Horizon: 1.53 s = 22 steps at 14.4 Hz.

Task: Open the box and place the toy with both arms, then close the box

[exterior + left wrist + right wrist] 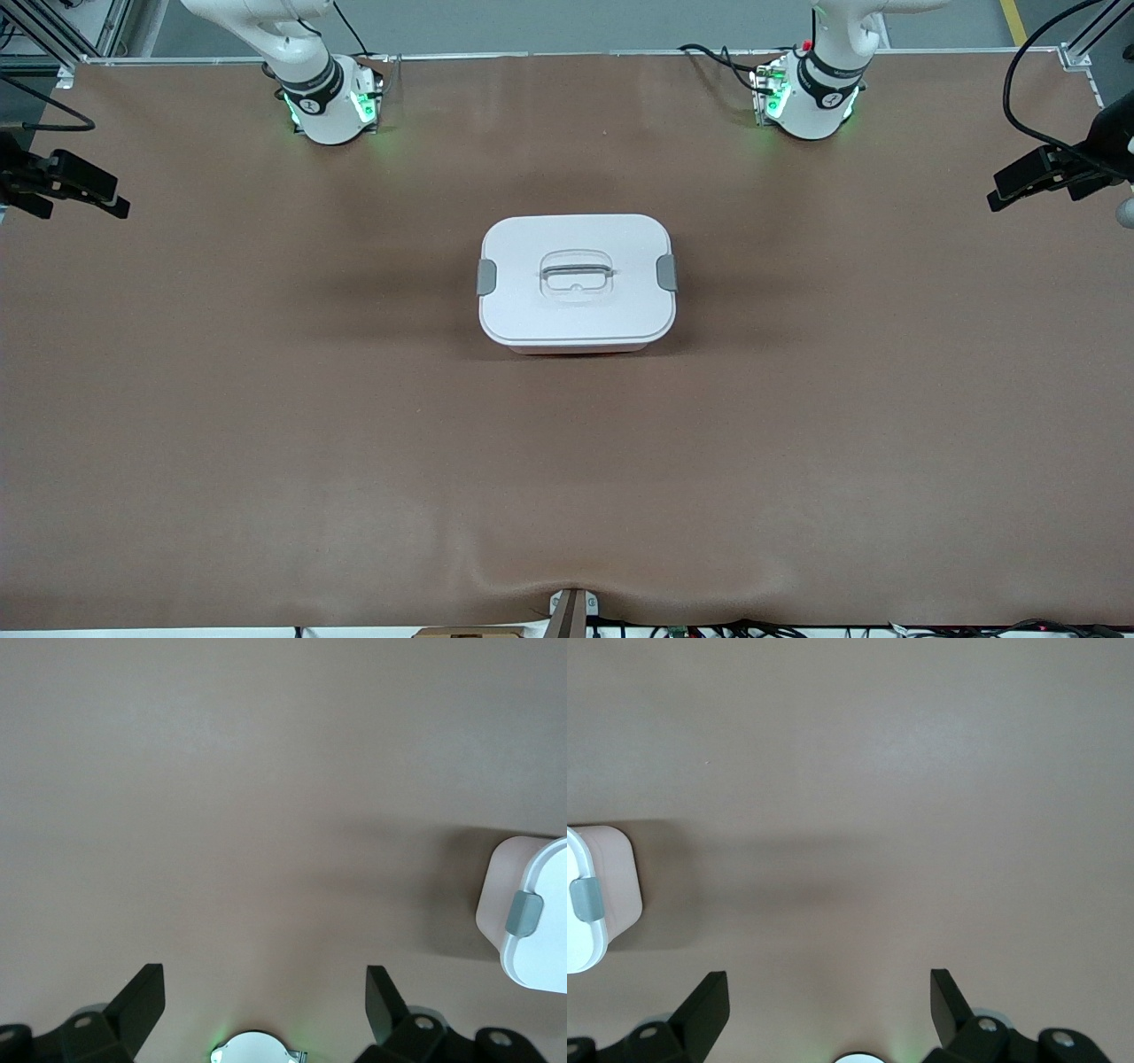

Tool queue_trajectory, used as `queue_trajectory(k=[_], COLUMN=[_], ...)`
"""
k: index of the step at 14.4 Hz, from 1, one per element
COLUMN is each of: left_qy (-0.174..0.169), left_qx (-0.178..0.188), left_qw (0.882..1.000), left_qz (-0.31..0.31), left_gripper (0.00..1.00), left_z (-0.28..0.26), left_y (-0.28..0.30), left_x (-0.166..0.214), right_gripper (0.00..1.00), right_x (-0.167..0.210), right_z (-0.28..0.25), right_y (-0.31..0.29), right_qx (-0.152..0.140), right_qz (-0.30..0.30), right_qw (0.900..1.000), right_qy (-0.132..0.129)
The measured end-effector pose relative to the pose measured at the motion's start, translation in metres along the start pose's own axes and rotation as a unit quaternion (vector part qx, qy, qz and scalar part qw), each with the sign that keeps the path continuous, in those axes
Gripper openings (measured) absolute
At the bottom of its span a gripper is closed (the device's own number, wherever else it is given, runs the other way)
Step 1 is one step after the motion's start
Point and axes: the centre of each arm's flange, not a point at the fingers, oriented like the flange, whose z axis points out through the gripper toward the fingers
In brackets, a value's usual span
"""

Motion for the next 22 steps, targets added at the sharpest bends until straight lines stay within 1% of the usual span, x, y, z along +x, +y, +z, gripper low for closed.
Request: queue_trajectory(k=[12, 15, 22], left_qy=[-0.004, -0.003, -0.004], left_qx=[0.001, 0.001, 0.001], left_qw=[1.0, 1.0, 1.0], left_qz=[0.008, 0.02, 0.019], left_gripper=[1.0, 1.0, 1.0], left_z=[0.0063, 0.0059, 0.007], left_y=[0.0079, 0.0082, 0.0065], left_x=[0.0042, 0.0041, 0.0048], right_gripper=[1.0, 1.0, 1.0], right_x=[0.0, 0.0, 0.0], right_z=[0.0, 0.0, 0.0], right_y=[0.0008, 0.0008, 0.0008], right_qx=[0.0, 0.0, 0.0], right_qz=[0.001, 0.001, 0.001], right_qw=[1.0, 1.0, 1.0], right_qy=[0.0, 0.0, 0.0])
